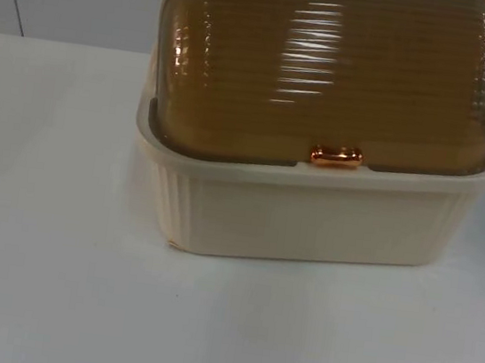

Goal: Open the box lid with the left hand, place the block into the box with the right hand, then close the box lid with the left hand.

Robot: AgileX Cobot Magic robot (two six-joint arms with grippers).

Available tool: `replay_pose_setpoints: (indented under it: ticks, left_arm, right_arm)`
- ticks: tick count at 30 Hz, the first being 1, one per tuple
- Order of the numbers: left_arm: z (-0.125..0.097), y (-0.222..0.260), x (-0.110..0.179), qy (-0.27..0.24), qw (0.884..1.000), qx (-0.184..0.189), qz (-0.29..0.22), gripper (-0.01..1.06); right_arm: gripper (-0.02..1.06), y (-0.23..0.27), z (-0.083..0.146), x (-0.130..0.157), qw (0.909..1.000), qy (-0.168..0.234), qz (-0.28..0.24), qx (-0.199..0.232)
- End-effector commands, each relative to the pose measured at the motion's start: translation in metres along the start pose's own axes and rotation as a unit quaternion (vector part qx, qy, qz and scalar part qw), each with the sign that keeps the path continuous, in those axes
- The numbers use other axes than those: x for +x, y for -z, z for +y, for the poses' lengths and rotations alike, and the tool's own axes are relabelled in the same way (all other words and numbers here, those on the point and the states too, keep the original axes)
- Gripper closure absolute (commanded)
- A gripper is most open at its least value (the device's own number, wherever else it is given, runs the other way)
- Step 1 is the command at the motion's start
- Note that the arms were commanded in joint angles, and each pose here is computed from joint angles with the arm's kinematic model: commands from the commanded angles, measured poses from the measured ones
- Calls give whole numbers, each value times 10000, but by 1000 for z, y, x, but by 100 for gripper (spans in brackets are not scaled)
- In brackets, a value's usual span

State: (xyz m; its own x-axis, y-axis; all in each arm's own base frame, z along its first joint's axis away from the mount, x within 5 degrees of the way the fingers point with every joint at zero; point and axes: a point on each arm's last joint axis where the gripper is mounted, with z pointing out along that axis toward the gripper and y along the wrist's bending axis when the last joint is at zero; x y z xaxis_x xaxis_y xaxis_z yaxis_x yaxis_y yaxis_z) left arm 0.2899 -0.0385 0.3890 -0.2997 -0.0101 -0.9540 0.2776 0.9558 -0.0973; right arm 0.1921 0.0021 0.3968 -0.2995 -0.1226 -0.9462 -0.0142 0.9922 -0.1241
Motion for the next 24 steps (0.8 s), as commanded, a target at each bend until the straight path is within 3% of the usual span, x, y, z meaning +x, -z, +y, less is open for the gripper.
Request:
replay_pose_setpoints:
  ticks: [1,12,16,19,21,24]
  left_arm:
    - [0,0,2,-2,10000,-15,38,0]
    - [0,11,-7,-92,9994,-168,-272,0]
    - [0,11,-6,267,9993,-128,-223,0]
    - [2,11,-5,-143,9995,-244,-132,0]
    - [3,14,-3,-725,9967,-349,49,0]
    - [3,21,-5,-944,9948,-390,35,0]
  right_arm:
    - [-1,2,1,-2,10000,-20,-34,-17]
    - [-1,2,1,0,10000,-47,77,-14]
    - [-1,2,1,1,9999,-46,119,-12]
    - [-1,2,1,3,9997,-45,219,-9]
    - [-1,3,0,6,9992,-96,392,-2]
    - [-1,3,0,7,9989,-125,447,7]
